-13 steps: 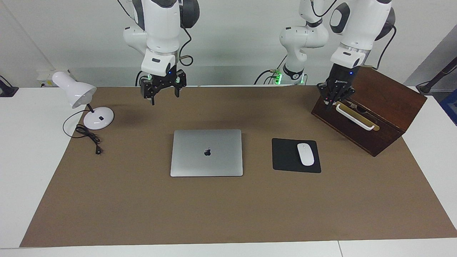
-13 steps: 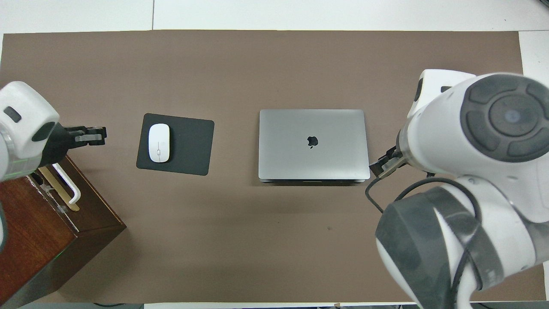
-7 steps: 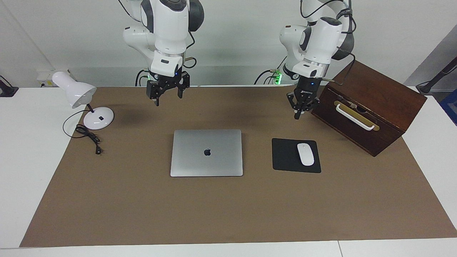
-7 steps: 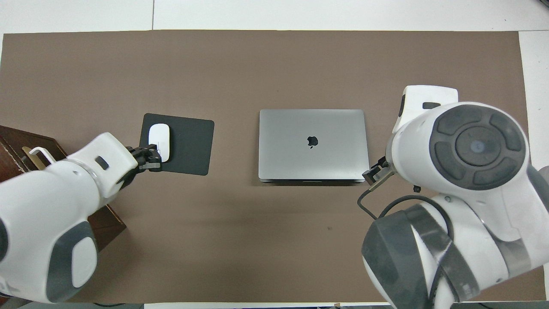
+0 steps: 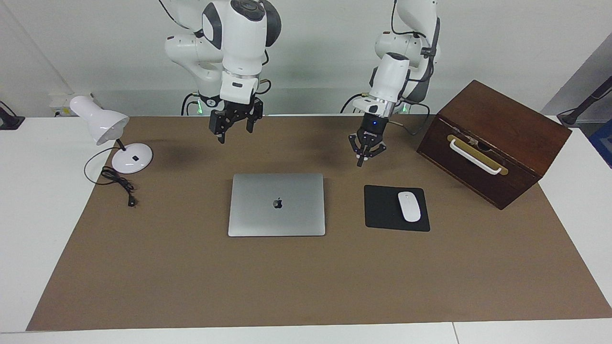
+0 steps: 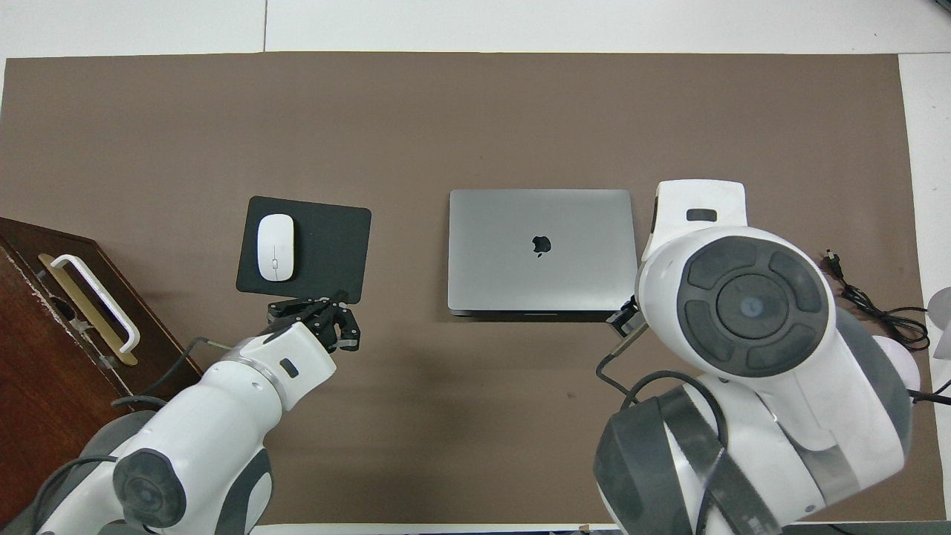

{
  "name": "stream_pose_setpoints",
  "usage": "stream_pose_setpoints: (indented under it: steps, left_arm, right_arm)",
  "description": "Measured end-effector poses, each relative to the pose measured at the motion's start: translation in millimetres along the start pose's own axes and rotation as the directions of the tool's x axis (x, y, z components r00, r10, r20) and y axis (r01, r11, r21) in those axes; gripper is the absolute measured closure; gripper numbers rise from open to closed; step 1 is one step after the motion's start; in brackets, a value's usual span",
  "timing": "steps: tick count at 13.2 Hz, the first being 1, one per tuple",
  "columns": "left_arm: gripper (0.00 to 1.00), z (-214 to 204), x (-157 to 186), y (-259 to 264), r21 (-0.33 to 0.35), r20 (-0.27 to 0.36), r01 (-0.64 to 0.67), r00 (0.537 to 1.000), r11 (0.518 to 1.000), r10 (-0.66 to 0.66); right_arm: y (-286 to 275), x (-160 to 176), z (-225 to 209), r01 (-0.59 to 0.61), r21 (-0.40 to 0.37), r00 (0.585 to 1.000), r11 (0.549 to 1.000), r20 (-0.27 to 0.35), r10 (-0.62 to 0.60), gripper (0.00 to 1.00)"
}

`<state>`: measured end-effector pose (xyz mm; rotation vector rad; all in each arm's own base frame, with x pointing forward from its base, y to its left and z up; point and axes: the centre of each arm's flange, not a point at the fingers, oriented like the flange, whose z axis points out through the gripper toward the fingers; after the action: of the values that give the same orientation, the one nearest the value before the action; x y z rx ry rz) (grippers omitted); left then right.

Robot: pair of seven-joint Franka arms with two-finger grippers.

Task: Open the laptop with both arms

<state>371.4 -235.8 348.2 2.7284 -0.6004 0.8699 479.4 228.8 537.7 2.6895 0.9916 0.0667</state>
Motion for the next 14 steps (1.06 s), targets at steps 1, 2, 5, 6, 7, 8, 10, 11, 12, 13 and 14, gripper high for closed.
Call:
stream_pose_setpoints:
  steps: [1,2,5,6,7,8,10,11,12,13,14]
  left_arm:
    - [0.99,9,-6,8,-0.011,-0.007,-0.017,1.000,1.000,0.017]
    - [0.99,16,-11,16,-0.020,-0.015,-0.032,0.999,0.999,0.032]
    - [0.99,27,-29,40,-0.052,-0.062,-0.065,0.996,0.997,0.062]
    - [0.99,29,-37,49,-0.061,-0.063,-0.060,0.996,0.996,0.056]
    - [0.99,31,-44,59,-0.072,-0.058,-0.055,0.997,0.996,0.051]
    - [0.99,32,-48,66,-0.078,-0.053,-0.048,0.998,0.996,0.044]
    - [0.99,30,-54,80,-0.091,-0.046,-0.033,0.999,0.995,0.029]
    - [0.99,29,-56,85,-0.097,-0.043,-0.029,0.999,0.995,0.025]
    - [0.99,29,-58,89,-0.101,-0.040,-0.026,0.999,0.995,0.022]
    - [0.99,30,-61,92,-0.103,-0.034,-0.020,0.999,0.994,0.016]
    - [0.99,31,-63,95,-0.104,-0.028,-0.014,1.000,0.995,0.011]
  right_arm:
    - [-2,0,1,0.006,-0.006,1.000,1.000,0.002,-0.006,0.00]
    - [-4,1,1,0.012,-0.010,1.000,1.000,0.002,-0.012,0.00]
    - [-8,1,3,0.021,-0.018,1.000,1.000,-0.002,-0.021,0.00]
    - [-9,1,4,0.023,-0.018,1.000,1.000,-0.002,-0.023,0.00]
    - [-9,1,5,0.024,-0.019,1.000,1.000,-0.001,-0.024,0.00]
    - [-10,1,5,0.028,-0.023,1.000,0.999,0.000,-0.028,0.00]
    - [-15,3,6,0.041,-0.033,0.999,0.999,-0.005,-0.041,0.00]
    - [-17,3,8,0.047,-0.035,0.999,0.998,-0.006,-0.047,0.00]
    - [-19,4,10,0.051,-0.036,0.999,0.998,-0.007,-0.051,0.00]
    - [-20,4,13,0.054,-0.037,0.998,0.998,-0.011,-0.054,0.00]
    - [-21,4,16,0.056,-0.038,0.998,0.998,-0.013,-0.057,0.00]
